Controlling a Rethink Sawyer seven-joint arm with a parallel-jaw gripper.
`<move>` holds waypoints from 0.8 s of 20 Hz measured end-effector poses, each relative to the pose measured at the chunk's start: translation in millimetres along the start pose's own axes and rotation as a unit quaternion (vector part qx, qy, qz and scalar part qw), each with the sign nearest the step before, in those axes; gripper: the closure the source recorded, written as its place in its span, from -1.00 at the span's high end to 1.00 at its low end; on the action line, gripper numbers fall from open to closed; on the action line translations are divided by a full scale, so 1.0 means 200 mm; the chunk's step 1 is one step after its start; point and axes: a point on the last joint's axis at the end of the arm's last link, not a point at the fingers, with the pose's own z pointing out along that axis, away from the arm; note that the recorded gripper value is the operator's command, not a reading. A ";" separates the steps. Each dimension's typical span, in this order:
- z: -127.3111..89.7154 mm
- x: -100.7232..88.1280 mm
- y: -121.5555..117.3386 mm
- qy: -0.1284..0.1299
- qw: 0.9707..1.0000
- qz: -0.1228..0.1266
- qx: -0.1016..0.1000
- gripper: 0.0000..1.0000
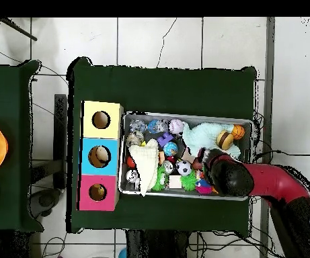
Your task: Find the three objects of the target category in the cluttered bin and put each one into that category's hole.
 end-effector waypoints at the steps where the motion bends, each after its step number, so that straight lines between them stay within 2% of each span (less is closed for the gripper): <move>1: -0.04 -0.01 0.02 0.001 1.000 0.000 0.001 -1.00; 2: -0.12 -0.03 0.09 0.003 1.000 -0.001 0.004 -1.00; 4: -0.21 -0.06 0.18 0.001 1.000 -0.007 0.007 -1.00; 7: -0.26 -0.07 0.27 -0.002 1.000 -0.017 0.008 -1.00; 8: -0.29 -0.07 0.35 -0.003 1.000 -0.027 0.009 -1.00; 10: -0.32 -0.05 0.51 -0.001 0.999 -0.049 0.012 -1.00; 13: -0.33 -0.02 0.63 0.003 0.998 -0.067 0.012 -1.00; 16: -0.33 0.05 0.78 0.013 0.996 -0.088 0.010 -1.00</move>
